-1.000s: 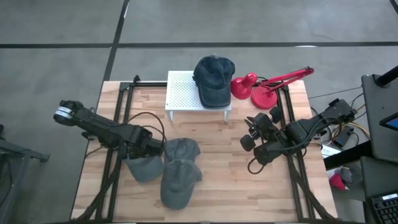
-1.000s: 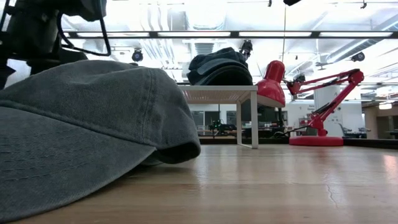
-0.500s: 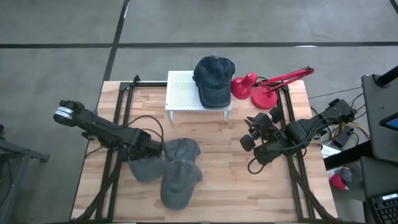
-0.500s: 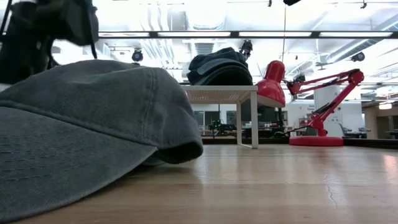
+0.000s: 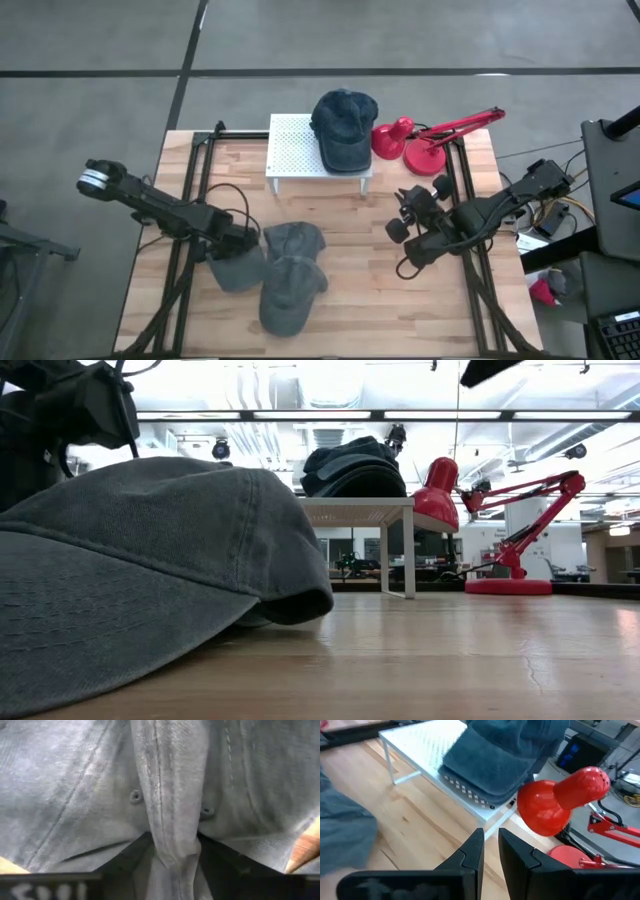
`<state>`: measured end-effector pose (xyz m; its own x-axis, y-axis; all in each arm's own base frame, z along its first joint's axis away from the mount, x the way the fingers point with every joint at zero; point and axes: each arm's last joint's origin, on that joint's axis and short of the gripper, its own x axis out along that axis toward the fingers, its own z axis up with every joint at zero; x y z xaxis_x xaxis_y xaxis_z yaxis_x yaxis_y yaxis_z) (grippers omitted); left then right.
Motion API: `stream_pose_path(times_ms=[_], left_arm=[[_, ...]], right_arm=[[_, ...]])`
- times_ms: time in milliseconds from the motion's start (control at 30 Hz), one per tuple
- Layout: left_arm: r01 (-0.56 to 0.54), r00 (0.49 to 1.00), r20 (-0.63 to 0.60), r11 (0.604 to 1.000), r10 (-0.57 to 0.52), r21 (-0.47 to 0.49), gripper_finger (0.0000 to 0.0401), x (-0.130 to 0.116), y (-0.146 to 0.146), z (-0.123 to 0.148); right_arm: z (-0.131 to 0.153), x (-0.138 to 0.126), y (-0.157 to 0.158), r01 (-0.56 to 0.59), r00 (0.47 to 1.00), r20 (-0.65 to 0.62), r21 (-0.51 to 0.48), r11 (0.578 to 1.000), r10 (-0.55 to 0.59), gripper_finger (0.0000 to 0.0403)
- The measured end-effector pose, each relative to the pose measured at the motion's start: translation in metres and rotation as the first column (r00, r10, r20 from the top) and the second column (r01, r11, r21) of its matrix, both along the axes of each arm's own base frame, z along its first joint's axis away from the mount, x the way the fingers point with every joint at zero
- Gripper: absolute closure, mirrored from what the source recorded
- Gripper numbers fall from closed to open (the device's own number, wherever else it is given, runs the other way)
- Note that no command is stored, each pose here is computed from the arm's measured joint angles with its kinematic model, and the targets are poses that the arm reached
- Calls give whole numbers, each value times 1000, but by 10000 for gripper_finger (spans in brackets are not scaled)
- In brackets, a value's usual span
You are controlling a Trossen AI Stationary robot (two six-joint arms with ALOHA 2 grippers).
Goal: Pick & Place hat
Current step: Put the top left gray cap on the shelf
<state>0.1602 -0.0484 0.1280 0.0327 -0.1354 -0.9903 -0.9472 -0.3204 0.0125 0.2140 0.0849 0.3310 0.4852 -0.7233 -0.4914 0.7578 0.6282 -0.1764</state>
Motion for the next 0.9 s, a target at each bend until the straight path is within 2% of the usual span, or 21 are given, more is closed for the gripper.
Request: stream_pose_path(times_ms=[167, 300, 400, 533, 633, 733, 900], left_arm=[[22, 1000, 6, 1000, -22, 10, 315, 0, 0, -1], [48, 999, 13, 999, -48, 23, 362, 0, 1, -1], [71, 997, 17, 997, -72, 32, 388, 0, 1, -1], [81, 997, 18, 996, -82, 37, 392, 0, 1, -1], [91, 996, 20, 995, -92, 39, 393, 0, 1, -1], [101, 994, 24, 994, -102, 44, 396, 0, 1, -1], [116, 993, 33, 992, -118, 53, 397, 1, 1, -1]], right_arm=[[-18, -6, -3, 17, 999, -36, -6, 1000, -17, 351], [-26, -16, -7, 10, 999, -34, 34, 999, -9, 351], [-29, -26, -9, -41, 999, 14, 56, 998, 40, 351], [-36, -34, -8, -165, 979, 137, 101, 981, 151, 351], [-43, -37, -7, -311, 933, 236, 145, 939, 273, 351], [-51, -39, -6, -451, 858, 347, 152, 880, 380, 351], [-68, -43, -7, -552, 748, 498, 100, 828, 439, 351]])
